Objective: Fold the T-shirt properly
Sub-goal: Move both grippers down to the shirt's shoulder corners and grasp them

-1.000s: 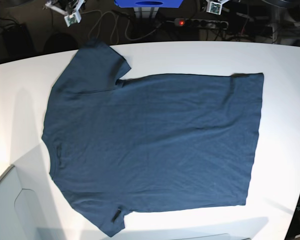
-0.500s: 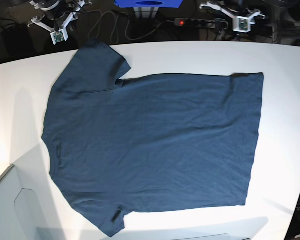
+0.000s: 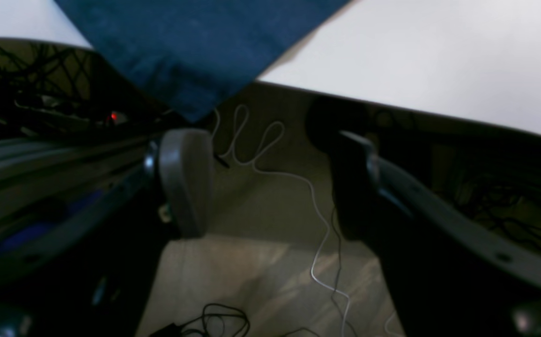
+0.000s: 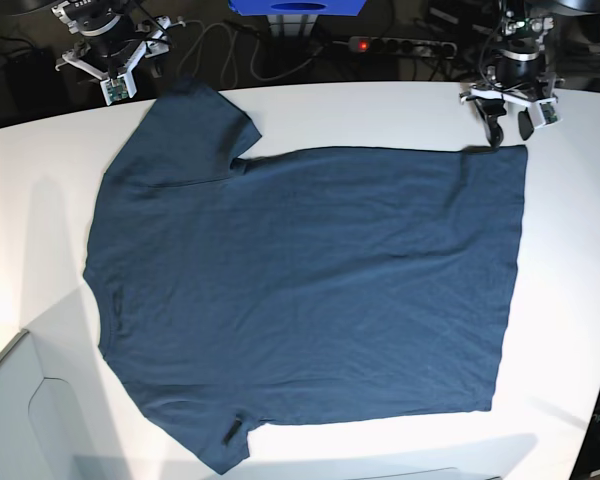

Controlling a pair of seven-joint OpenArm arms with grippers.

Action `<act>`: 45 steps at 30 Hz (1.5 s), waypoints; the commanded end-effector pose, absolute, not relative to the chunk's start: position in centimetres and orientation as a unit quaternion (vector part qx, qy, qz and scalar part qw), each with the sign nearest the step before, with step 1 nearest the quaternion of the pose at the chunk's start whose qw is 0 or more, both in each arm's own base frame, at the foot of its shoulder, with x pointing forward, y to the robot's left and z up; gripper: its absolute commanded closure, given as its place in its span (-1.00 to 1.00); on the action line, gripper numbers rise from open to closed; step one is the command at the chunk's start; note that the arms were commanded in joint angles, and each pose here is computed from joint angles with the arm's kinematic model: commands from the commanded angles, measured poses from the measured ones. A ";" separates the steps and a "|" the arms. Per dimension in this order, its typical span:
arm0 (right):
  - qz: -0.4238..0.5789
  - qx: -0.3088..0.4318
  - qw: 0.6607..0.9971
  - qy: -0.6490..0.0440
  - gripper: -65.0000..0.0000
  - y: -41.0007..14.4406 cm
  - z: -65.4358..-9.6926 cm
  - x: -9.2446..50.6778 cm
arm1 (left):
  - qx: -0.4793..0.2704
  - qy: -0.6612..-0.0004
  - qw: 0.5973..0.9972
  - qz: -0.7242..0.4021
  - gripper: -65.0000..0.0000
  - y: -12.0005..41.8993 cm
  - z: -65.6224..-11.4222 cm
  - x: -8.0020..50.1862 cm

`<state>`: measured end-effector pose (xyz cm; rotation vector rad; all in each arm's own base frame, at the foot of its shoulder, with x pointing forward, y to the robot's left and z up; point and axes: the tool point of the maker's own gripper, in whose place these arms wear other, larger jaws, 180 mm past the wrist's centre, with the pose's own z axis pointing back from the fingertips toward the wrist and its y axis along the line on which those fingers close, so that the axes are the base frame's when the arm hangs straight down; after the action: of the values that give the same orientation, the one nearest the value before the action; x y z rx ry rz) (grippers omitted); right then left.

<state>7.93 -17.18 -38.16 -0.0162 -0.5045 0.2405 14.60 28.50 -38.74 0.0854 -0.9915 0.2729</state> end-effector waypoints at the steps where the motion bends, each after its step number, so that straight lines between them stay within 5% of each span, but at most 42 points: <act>1: 0.126 -0.009 0.958 -0.258 -0.16 -17.2 -37.7 8.1 | 0.047 -0.485 0.863 0.134 -0.05 29.2 -38.3 14.9; 12: 0.125 -0.008 0.958 -0.258 -0.16 -17.1 -37.7 8.1 | 0.074 -0.502 0.839 0.197 -0.05 33.6 -38.8 16.5; 31: 0.123 -0.009 0.959 -0.254 -0.16 -17.2 -37.8 7.9 | 0.053 -0.485 0.847 0.210 -0.03 32.4 -41.6 17.6; 41: 0.122 -0.008 0.959 -0.256 -0.18 -17.1 -37.8 8.0 | 0.054 -0.485 0.847 0.210 1.00 32.5 -41.6 17.6; 45: 0.121 -0.008 0.957 -0.264 -0.18 -17.1 -37.7 8.6 | 0.054 -0.485 0.847 0.211 1.00 32.5 -41.6 17.6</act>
<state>8.24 -17.11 -38.20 -0.0155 -0.5098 0.2340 17.53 32.31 -41.98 0.1089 -1.0144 0.4570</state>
